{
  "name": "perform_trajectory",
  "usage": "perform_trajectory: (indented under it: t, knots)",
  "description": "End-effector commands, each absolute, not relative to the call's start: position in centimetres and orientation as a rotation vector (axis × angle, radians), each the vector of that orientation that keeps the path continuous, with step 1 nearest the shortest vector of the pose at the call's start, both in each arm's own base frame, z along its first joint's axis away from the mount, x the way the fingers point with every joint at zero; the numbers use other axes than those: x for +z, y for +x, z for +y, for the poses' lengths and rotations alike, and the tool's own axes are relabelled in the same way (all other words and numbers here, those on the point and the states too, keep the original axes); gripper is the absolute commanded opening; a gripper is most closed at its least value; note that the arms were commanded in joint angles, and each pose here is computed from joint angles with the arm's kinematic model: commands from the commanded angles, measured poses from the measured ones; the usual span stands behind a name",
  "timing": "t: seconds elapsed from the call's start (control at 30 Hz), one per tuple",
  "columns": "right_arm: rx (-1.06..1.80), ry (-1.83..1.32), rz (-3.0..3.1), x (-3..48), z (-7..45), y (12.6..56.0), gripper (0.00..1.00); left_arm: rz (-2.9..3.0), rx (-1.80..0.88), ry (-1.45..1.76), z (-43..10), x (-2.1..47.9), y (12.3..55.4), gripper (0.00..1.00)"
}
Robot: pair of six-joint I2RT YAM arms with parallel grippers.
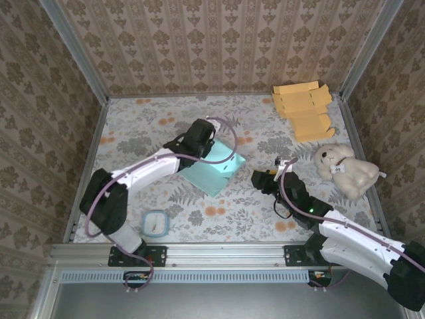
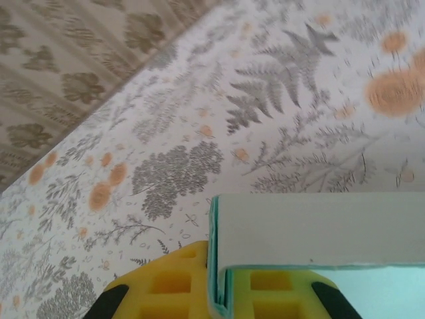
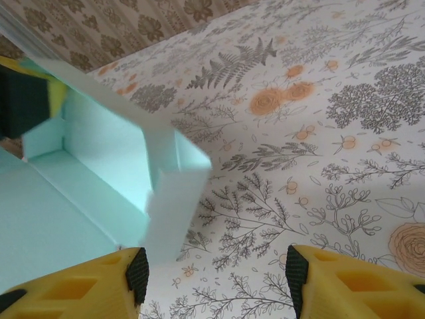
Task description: Fold the paper box
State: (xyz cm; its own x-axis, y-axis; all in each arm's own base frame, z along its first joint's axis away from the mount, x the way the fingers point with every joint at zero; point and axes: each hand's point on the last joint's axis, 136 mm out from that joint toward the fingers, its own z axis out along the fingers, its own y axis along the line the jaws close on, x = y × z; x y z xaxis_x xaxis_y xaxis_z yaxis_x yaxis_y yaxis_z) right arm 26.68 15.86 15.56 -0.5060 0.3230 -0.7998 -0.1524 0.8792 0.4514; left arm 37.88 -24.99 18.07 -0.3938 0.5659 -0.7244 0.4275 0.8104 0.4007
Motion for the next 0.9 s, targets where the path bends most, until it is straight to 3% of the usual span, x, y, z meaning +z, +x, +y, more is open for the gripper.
perform_trajectory:
  t: [0.0,0.2,0.43,0.87]
  knots:
    - [0.587,0.064,2.045,16.4,16.9,26.9,0.6,1.952,0.103,0.464,-23.8,20.8,37.7,0.0]
    - [0.426,-0.013,2.055,17.3,16.6,28.7,0.6,1.874,0.037,0.408,-23.4,21.4,36.5,0.0]
    - [0.452,-0.072,2.085,18.4,19.3,30.7,0.64,1.864,0.052,0.408,-23.6,21.3,36.2,0.0]
    - [0.438,0.059,2.11,16.5,17.7,33.5,0.63,1.864,0.049,0.431,-24.0,20.7,35.6,0.0]
